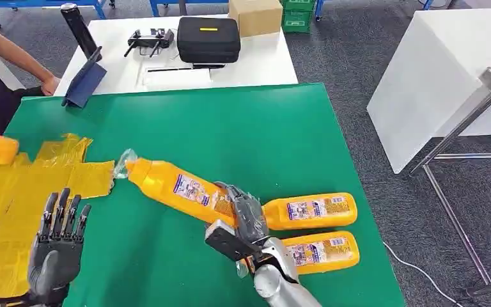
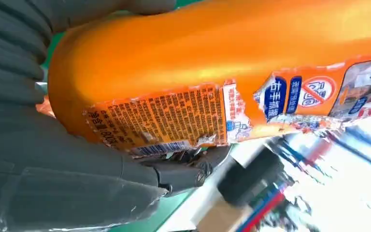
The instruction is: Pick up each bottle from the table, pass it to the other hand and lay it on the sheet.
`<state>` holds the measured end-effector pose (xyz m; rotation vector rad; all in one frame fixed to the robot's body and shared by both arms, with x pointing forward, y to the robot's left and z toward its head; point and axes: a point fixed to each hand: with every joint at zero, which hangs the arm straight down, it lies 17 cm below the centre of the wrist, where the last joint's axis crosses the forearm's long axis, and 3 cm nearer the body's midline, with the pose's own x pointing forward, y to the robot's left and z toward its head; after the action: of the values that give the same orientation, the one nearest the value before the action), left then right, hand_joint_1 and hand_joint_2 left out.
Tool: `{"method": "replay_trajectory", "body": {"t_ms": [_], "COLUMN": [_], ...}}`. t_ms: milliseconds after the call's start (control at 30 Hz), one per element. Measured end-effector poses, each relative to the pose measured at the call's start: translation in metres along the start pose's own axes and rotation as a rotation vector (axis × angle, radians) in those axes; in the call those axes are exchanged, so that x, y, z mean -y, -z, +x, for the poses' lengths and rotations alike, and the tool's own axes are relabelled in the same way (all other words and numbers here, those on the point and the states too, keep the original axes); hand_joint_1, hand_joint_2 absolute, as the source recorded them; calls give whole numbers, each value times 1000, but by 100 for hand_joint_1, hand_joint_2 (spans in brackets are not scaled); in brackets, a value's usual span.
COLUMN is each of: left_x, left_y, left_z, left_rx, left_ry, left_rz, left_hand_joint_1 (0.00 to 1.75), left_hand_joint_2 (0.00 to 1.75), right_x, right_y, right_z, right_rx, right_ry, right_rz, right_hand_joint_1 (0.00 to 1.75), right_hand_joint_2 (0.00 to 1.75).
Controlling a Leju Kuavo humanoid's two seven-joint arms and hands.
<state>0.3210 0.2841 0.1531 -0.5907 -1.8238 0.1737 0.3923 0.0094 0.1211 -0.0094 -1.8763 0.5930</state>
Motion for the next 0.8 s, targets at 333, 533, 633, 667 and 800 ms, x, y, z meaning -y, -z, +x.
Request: {"method": "replay_trajectory", "body": {"t_ms": [333, 533, 633, 667, 800], "left_x": [17, 41, 59, 65, 71], "left_y": [-25, -13, -10, -9, -9], "left_z": [-19, -31, -38, -40, -43], "left_rx": [-49, -45, -57, -61, -67], "left_ry": [-78, -64, -75, -79, -83], "left_rz": [20, 11, -30, -43, -61], "left_hand_joint_1": [0, 0, 0, 0, 0], "left_hand_joint_2": [175, 175, 175, 175, 175], "right_x": [14, -17, -38, -43, -49], "right_y": [-10, -13, -14, -15, -16], "right_z": [68, 87, 92, 94, 95], "right_rx": [171, 199, 200, 204, 204], "right_ry": [123, 123, 94, 89, 82], "right_rz": [-58, 53, 131, 146, 166], "right_hand_joint_1": [175, 169, 164, 166, 168], "right_hand_joint_2": [175, 175, 175, 175, 175]}}
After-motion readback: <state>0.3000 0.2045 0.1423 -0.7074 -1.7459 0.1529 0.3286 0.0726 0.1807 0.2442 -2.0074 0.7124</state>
